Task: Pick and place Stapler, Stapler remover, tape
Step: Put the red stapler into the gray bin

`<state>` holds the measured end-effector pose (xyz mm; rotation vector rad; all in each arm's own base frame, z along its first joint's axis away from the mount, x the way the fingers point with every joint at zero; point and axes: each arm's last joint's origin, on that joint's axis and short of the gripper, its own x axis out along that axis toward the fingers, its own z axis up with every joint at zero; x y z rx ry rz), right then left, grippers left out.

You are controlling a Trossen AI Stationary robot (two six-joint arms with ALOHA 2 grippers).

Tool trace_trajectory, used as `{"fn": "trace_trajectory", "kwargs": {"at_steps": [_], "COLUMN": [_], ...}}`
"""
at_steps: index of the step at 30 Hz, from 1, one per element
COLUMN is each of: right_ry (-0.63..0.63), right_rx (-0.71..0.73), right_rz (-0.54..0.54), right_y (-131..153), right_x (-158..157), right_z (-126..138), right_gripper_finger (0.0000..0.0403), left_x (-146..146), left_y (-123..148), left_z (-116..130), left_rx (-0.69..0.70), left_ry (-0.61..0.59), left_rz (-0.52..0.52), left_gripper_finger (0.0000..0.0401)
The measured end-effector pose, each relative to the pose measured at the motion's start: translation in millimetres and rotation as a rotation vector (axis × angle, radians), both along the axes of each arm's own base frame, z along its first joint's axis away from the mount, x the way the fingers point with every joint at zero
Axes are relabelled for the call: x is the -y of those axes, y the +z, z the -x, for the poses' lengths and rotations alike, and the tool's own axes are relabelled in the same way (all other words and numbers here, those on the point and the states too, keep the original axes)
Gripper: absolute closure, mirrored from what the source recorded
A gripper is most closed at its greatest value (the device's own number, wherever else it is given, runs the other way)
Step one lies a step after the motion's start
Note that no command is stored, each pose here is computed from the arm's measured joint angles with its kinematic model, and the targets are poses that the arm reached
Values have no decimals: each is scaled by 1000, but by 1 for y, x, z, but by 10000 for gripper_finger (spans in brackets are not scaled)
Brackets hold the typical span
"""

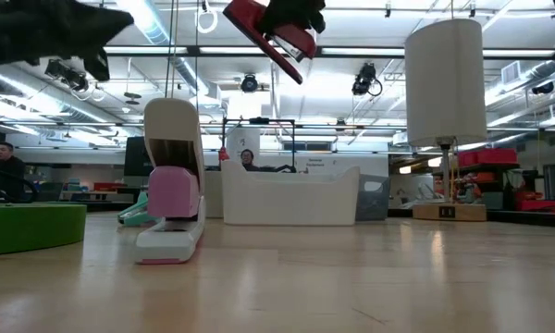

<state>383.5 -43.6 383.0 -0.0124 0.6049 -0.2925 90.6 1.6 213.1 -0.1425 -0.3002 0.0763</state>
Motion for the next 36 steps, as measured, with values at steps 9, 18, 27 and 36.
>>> {"fn": "trace_trajectory", "kwargs": {"at_steps": [9,18,27,36], "right_ry": [57,65,66,191], "right_rx": [92,97,96,96], "right_rz": [-11,1,0,-43], "right_y": [7,8,8,8], "right_x": [-1,-1,-1,-5], "right_z": [-5,-5,-5,-6], "right_gripper_finger": [252,252,252,252], "left_x": [-5,-6,-8,-17], "left_y": [38,75,106,126], "left_z": [6,-10,-41,-75], "left_rx": [56,6,-66,-223], "left_ry": [160,214,303,279], "left_rz": [77,87,99,103], "left_gripper_finger": [389,268,117,45]}}
